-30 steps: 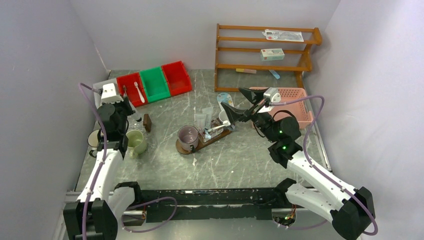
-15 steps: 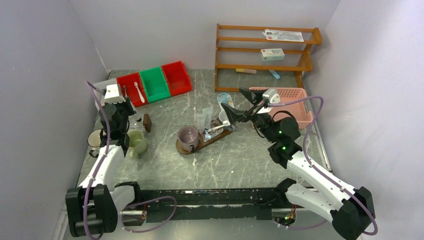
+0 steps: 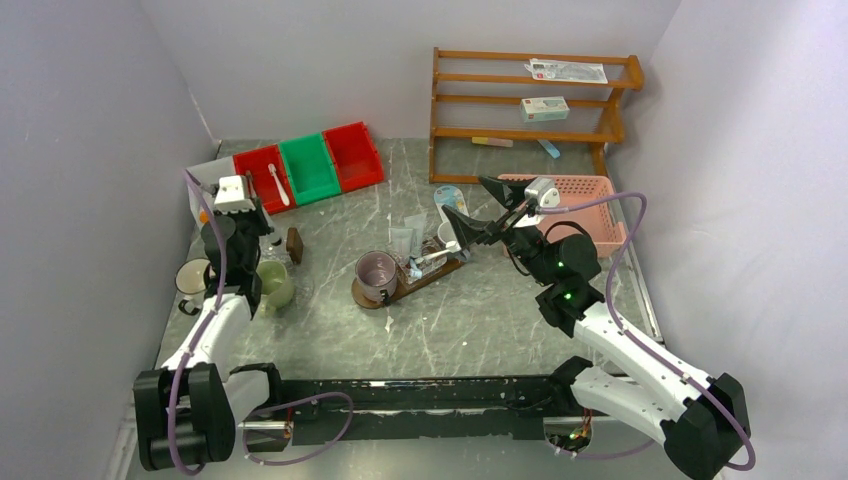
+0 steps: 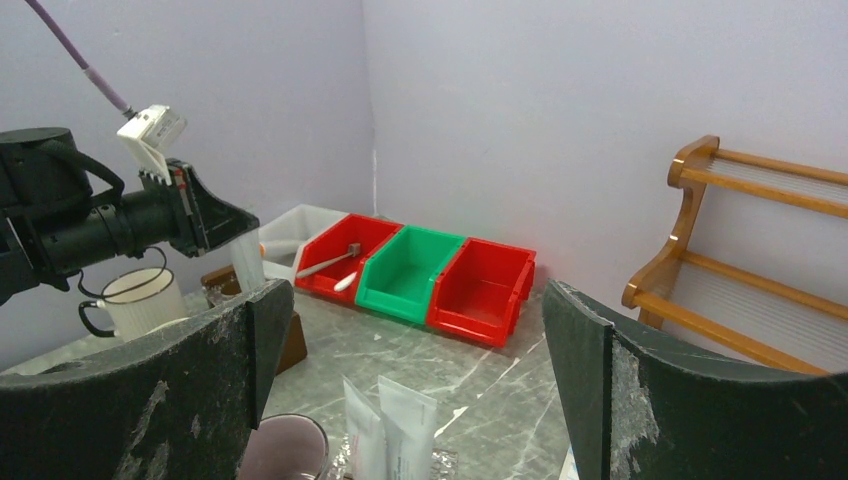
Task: Prepare toiletry sets of a toothbrush and toothpaste on the tray
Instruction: Place the toothpaste in the toothpaste holder, then pick up the toothpaste from the storage box.
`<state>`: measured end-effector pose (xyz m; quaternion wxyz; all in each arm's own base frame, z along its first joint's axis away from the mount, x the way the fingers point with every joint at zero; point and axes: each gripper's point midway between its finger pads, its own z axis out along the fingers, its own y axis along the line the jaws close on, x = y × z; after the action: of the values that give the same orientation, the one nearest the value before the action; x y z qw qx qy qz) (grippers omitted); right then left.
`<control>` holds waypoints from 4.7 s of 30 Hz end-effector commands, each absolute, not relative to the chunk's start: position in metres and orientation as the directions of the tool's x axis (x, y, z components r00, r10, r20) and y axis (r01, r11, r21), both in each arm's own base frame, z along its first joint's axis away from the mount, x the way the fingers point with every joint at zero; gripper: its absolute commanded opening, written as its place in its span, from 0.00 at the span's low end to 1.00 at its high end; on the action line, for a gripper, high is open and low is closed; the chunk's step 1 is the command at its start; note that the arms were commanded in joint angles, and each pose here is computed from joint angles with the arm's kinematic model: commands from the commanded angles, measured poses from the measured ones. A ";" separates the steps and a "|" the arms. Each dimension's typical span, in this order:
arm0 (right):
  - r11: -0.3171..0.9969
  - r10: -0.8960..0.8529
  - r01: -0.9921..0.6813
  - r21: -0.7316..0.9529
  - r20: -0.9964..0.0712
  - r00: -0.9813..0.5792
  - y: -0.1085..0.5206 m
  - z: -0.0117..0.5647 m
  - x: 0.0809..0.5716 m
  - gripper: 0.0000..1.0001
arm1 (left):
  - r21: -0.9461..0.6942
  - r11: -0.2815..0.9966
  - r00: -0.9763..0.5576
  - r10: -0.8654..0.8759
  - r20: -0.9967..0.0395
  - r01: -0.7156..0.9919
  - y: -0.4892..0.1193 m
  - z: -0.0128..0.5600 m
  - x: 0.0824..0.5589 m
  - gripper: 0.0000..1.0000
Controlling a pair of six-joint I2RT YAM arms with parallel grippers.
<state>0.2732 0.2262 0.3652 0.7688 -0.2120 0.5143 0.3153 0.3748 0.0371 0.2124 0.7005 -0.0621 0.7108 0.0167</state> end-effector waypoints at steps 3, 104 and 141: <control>0.723 0.272 -0.691 -0.015 -0.913 0.304 0.222 0.372 0.271 1.00 | -0.038 0.995 0.072 -0.032 -0.997 -0.088 0.037 0.228 0.379 0.05; 0.739 0.209 -0.669 -0.081 -0.917 0.341 0.234 0.371 0.254 1.00 | 0.248 0.892 -0.645 -0.062 -0.761 -0.379 0.196 0.117 0.474 0.65; 0.776 0.103 -0.618 -0.127 -0.941 0.321 0.240 0.341 0.271 1.00 | 0.394 0.872 -0.837 -0.031 -0.546 -0.290 0.206 0.019 0.490 0.36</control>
<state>0.2721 0.2423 0.3375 0.7691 -0.2448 0.5407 0.2370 0.5030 0.2191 0.0416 0.3052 -0.0852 0.9099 0.2678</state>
